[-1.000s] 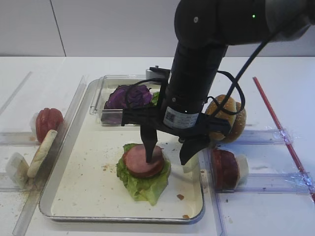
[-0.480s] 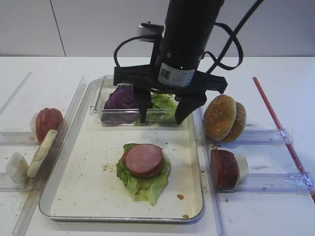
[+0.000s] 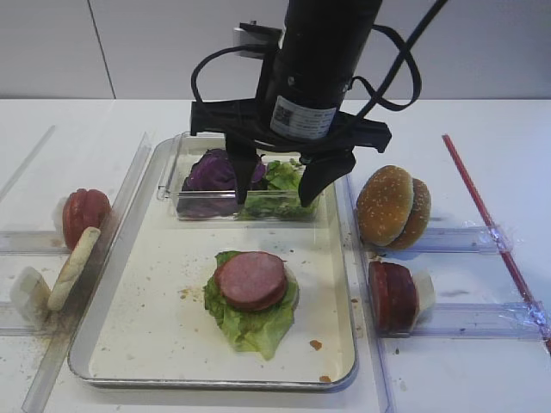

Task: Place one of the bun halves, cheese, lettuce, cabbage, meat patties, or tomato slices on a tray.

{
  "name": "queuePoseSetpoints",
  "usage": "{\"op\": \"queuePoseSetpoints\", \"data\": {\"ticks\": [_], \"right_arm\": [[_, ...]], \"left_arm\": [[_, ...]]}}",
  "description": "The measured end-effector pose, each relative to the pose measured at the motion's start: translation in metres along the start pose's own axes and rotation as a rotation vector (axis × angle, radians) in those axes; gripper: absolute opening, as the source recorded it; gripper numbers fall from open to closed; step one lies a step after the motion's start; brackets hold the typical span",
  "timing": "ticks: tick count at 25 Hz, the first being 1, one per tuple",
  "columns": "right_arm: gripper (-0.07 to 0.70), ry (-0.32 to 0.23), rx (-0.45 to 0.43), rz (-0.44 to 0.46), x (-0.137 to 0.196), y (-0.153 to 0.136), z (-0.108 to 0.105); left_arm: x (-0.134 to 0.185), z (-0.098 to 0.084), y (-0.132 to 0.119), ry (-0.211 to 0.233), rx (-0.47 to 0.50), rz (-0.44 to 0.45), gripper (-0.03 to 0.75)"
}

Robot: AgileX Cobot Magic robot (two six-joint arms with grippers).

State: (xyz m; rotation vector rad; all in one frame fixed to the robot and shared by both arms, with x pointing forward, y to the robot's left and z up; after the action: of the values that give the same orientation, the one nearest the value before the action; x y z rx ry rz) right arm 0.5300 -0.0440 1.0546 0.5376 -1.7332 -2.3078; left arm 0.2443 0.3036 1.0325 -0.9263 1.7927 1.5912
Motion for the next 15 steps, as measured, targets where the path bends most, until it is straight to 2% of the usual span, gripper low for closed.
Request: {"op": "queuePoseSetpoints", "data": {"ticks": [7,11,15], "right_arm": [[0.487,0.032,0.007,0.0,0.0,0.0,-0.001],[0.487,0.015,-0.003,-0.011,-0.003,0.005,-0.01],[0.487,-0.009,0.001,-0.056,-0.004,0.023,-0.025]], "left_arm": [[0.0,0.0,0.0,0.0,0.0,0.0,0.349],[0.0,0.0,0.0,0.0,0.0,0.0,0.349],[0.0,0.0,0.0,0.0,0.0,0.0,0.349]]}}
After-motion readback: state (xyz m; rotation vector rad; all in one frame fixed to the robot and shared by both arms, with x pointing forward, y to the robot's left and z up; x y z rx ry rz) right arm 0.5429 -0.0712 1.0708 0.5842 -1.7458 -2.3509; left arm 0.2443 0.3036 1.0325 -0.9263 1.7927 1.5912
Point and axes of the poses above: a point on each arm's last joint axis where the gripper is mounted, y pointing back along that axis away from the gripper, z along the wrist's bending axis when the last joint is at zero, x = y × z, the point moved 1 cm from there along -y, pointing out along that axis toward the gripper, and after that the axes turned 13 degrees about y, right-handed, at the moved point
